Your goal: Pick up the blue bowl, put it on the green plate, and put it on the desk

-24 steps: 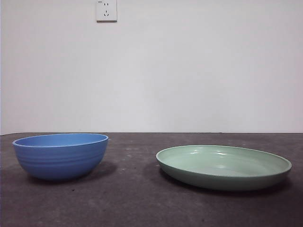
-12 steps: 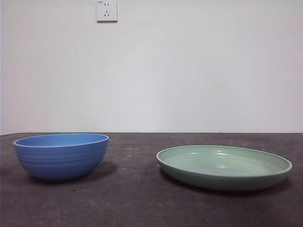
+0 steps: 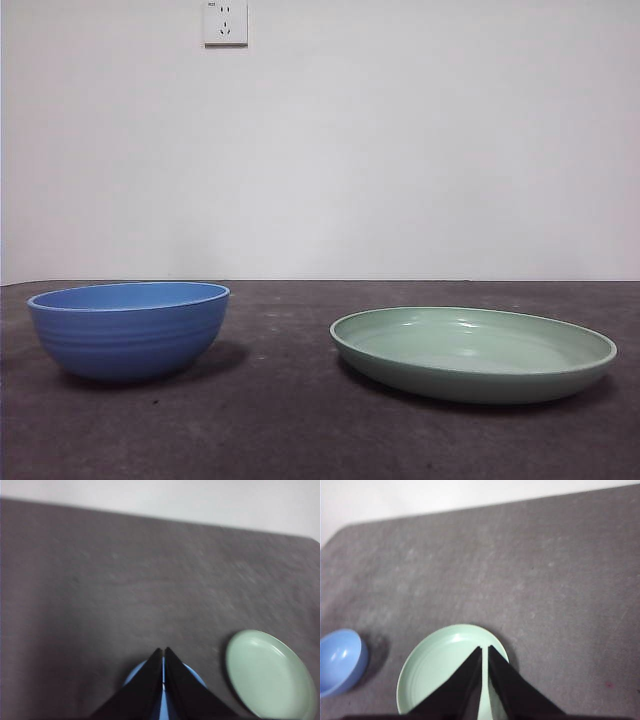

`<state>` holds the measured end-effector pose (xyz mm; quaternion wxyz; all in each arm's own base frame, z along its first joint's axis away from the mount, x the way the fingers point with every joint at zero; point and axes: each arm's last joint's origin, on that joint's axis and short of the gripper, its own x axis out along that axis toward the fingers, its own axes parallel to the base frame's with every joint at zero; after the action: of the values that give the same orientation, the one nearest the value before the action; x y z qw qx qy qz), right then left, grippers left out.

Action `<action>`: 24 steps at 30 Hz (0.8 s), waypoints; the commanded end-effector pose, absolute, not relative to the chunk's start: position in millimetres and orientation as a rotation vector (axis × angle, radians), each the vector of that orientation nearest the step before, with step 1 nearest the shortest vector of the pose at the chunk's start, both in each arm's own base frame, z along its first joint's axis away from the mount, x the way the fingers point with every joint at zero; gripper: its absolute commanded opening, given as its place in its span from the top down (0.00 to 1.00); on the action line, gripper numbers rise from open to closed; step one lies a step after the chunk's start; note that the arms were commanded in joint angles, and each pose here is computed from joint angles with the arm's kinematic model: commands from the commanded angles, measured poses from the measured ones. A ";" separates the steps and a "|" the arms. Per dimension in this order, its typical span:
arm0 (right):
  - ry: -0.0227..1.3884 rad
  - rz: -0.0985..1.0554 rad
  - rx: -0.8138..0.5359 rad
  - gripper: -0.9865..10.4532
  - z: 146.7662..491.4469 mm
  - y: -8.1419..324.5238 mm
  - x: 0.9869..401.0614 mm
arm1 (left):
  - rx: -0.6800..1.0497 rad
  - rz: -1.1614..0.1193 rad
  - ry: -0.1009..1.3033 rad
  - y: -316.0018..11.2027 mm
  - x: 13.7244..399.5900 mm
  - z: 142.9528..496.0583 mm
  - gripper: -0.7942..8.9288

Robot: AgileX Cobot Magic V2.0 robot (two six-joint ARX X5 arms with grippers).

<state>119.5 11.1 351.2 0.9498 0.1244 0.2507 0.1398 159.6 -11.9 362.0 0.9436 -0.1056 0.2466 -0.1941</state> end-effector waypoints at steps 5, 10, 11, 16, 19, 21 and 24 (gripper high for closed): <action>0.627 0.372 0.174 0.90 354.2 13.5 143.7 | -0.223 -0.493 0.531 -14.9 180.0 378.3 0.91; 0.658 0.369 0.184 0.90 350.3 13.7 151.6 | -0.230 -0.490 0.558 -14.9 181.9 375.3 0.91; 0.659 0.369 0.185 0.90 350.2 13.7 151.8 | -0.231 -0.490 0.563 -14.9 181.7 374.9 0.91; 0.657 0.373 0.193 0.90 350.6 13.9 150.8 | -0.233 -0.489 0.570 -15.0 181.3 374.3 0.85; 0.661 0.372 0.202 0.90 350.4 13.9 150.9 | -0.233 -0.489 0.570 -14.9 181.3 374.3 0.73; 0.663 0.371 0.210 0.87 350.4 14.0 150.9 | -0.234 -0.489 0.570 -14.9 181.3 374.3 0.62; 0.664 0.370 0.213 0.65 350.3 14.0 150.9 | -0.240 -0.487 0.572 -15.0 181.3 374.4 0.42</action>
<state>150.4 13.6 345.4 0.9210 0.1004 0.3315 0.1783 180.6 -14.5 367.5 0.9200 -0.1247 0.2904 -0.2317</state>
